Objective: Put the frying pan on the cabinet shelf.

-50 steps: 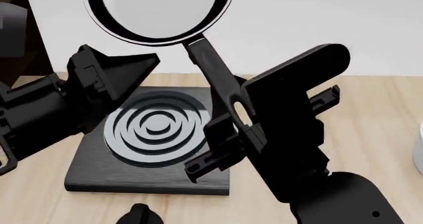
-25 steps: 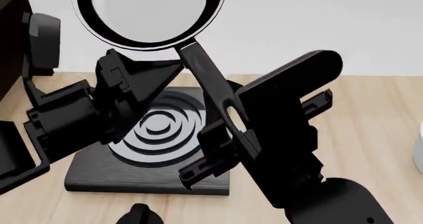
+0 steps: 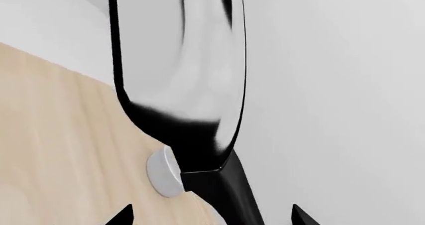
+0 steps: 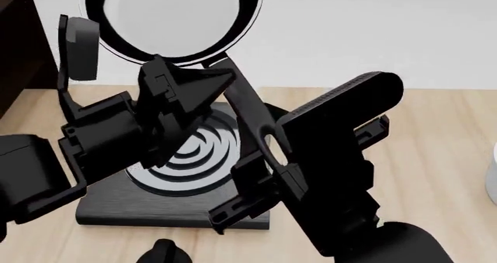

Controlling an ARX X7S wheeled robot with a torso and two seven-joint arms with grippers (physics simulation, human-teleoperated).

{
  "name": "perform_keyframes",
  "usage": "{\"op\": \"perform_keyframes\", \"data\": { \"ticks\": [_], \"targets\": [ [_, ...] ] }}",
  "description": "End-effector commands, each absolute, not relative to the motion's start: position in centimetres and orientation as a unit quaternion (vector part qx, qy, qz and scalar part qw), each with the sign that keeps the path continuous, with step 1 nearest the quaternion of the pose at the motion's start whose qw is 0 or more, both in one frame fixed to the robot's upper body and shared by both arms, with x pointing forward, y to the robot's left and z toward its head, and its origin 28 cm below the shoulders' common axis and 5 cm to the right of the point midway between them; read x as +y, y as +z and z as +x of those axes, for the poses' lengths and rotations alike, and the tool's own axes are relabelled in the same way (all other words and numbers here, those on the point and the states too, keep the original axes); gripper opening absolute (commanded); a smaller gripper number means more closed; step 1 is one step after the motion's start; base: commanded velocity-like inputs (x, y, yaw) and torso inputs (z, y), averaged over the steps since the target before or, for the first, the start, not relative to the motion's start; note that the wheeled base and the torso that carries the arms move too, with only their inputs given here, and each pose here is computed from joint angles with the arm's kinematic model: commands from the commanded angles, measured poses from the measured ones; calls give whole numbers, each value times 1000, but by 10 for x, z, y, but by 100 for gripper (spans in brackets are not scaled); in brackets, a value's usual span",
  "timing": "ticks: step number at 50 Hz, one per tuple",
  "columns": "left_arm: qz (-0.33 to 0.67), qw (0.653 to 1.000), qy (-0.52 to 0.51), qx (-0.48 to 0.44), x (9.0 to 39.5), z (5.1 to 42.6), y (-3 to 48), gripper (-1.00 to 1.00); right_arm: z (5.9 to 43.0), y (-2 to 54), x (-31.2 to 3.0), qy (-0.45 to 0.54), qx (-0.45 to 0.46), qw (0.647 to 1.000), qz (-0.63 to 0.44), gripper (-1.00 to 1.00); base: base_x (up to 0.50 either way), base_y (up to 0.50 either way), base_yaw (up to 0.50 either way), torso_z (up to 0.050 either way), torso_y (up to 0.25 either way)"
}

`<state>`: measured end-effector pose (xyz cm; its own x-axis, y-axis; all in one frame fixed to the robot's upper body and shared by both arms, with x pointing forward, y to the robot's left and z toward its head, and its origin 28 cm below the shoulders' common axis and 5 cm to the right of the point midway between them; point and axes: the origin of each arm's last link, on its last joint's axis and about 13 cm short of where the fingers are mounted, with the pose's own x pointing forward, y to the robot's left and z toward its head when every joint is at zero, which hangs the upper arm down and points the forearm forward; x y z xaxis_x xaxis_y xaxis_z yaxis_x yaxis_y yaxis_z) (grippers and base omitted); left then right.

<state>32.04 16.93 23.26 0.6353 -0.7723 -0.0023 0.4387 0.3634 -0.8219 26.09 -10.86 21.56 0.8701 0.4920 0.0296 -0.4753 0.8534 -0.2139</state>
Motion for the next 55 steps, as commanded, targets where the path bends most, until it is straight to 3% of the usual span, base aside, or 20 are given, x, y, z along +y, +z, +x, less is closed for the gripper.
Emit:
{"op": "perform_keyframes", "data": {
  "ticks": [1, 32, 33, 47, 54, 55],
  "targets": [
    [-441, 786, -386, 196, 158, 324, 222, 100, 259, 224, -112, 245, -78, 962, -95, -100, 0, 8, -10, 0, 0],
    [-466, 769, -378, 220, 141, 352, 214, 100, 255, 215, -113, 243, -75, 963, -89, -100, 0, 4, -5, 0, 0],
    [-467, 769, -377, 219, 141, 352, 214, -100, 255, 215, -113, 243, -74, 963, -89, -100, 0, 0, 0, 0, 0],
    [-460, 779, -382, 190, 140, 342, 228, -100, 255, 210, -112, 244, -74, 963, -86, -100, 0, 4, -5, 1, 0],
    [-450, 802, -358, 163, 145, 340, 232, -100, 251, 207, -113, 239, -71, 965, -82, -100, 0, 5, -6, 0, 0],
    [-428, 814, -357, 162, 146, 341, 231, -100, 250, 206, -113, 237, -71, 965, -84, 100, 0, 0, 0, 10, 0]
  ]
}}
